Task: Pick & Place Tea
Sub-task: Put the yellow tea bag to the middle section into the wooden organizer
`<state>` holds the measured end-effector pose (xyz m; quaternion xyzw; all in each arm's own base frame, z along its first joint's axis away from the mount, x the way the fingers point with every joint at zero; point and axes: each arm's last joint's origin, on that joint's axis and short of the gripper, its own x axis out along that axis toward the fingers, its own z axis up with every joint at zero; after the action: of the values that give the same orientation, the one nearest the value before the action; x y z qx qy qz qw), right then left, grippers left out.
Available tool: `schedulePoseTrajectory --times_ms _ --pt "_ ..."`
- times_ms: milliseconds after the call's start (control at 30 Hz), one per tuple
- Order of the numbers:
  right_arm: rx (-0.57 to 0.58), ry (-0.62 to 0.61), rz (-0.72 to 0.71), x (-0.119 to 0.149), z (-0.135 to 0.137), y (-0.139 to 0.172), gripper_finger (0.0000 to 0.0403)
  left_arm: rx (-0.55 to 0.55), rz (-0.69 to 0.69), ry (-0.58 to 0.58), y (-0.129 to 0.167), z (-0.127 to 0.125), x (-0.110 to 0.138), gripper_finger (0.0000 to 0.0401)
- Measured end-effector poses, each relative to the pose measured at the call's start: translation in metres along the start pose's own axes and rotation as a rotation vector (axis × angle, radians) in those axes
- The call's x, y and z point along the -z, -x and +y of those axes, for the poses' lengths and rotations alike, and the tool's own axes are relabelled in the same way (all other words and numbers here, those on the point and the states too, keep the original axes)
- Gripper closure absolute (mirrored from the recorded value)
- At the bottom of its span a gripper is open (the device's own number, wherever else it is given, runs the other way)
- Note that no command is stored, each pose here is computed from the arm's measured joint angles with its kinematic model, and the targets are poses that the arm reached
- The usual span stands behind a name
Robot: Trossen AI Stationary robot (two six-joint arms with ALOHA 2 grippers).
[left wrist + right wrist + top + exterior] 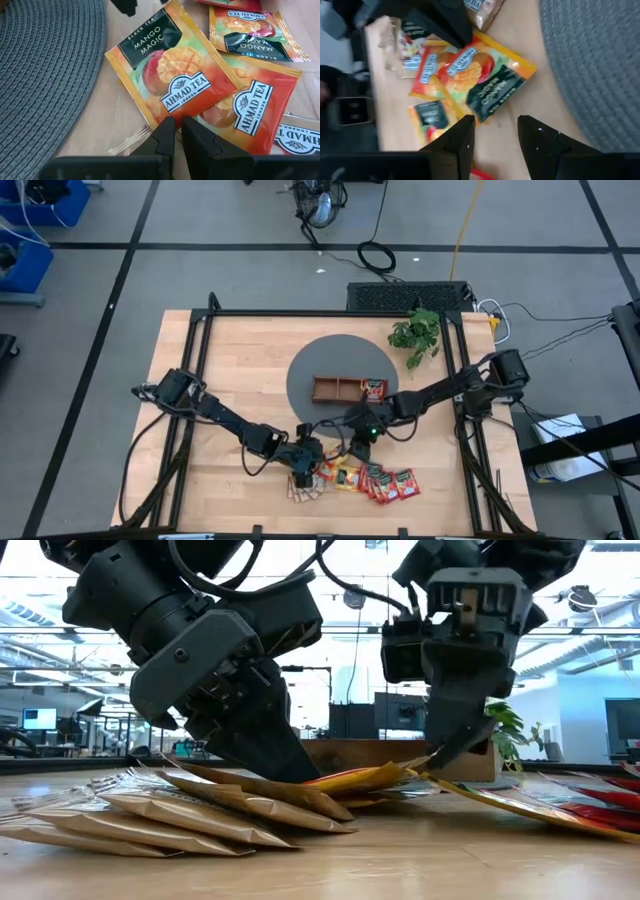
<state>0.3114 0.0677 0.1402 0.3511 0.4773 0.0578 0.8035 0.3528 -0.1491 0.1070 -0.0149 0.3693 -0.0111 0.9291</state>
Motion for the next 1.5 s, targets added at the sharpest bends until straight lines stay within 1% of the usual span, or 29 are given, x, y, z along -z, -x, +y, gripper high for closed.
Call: schedulePoseTrajectory --times_ms 233,400,500,567,667,833,900,1000,1100,1333,1500 --pt "-0.092 -0.111 0.066 -0.008 -0.007 0.005 0.0265 -0.001 -0.003 -0.002 0.000 0.000 0.000 0.0366" --pt "-0.084 -0.183 0.083 -0.007 -0.009 0.002 0.0266 -0.010 -0.006 -0.005 0.000 0.000 0.000 0.0366" --pt "-0.039 -0.221 0.119 -0.003 -0.017 -0.006 0.0266 -0.009 -0.008 -0.017 0.000 0.000 0.000 0.0366" --pt "-0.018 -0.220 0.112 -0.003 -0.022 -0.009 0.0266 -0.008 -0.012 -0.015 0.000 0.000 -0.001 0.0366" --pt "-0.010 -0.191 0.048 -0.011 -0.025 -0.008 0.0266 -0.007 -0.017 -0.015 0.000 0.000 -0.001 0.0366" --pt "-0.049 -0.170 -0.054 -0.024 -0.027 -0.004 0.0266 -0.004 -0.028 -0.031 0.000 0.000 -0.003 0.0366" --pt "-0.056 -0.177 -0.051 -0.026 -0.028 -0.003 0.0266 -0.005 -0.028 -0.042 0.000 0.000 -0.003 0.0366" --pt "-0.036 -0.181 -0.046 -0.025 -0.032 -0.004 0.0266 -0.007 -0.028 -0.042 0.000 0.000 -0.003 0.0366" --pt "-0.033 -0.163 -0.047 -0.025 -0.034 -0.006 0.0266 -0.009 -0.028 -0.042 0.000 0.000 -0.003 0.0366" --pt "-0.040 -0.141 0.009 -0.018 -0.034 -0.017 0.0266 -0.020 -0.034 -0.031 -0.001 0.003 -0.004 0.0366" --pt "-0.041 -0.134 0.010 -0.017 -0.032 -0.019 0.0267 -0.024 -0.048 -0.016 -0.012 0.006 0.000 0.0366"
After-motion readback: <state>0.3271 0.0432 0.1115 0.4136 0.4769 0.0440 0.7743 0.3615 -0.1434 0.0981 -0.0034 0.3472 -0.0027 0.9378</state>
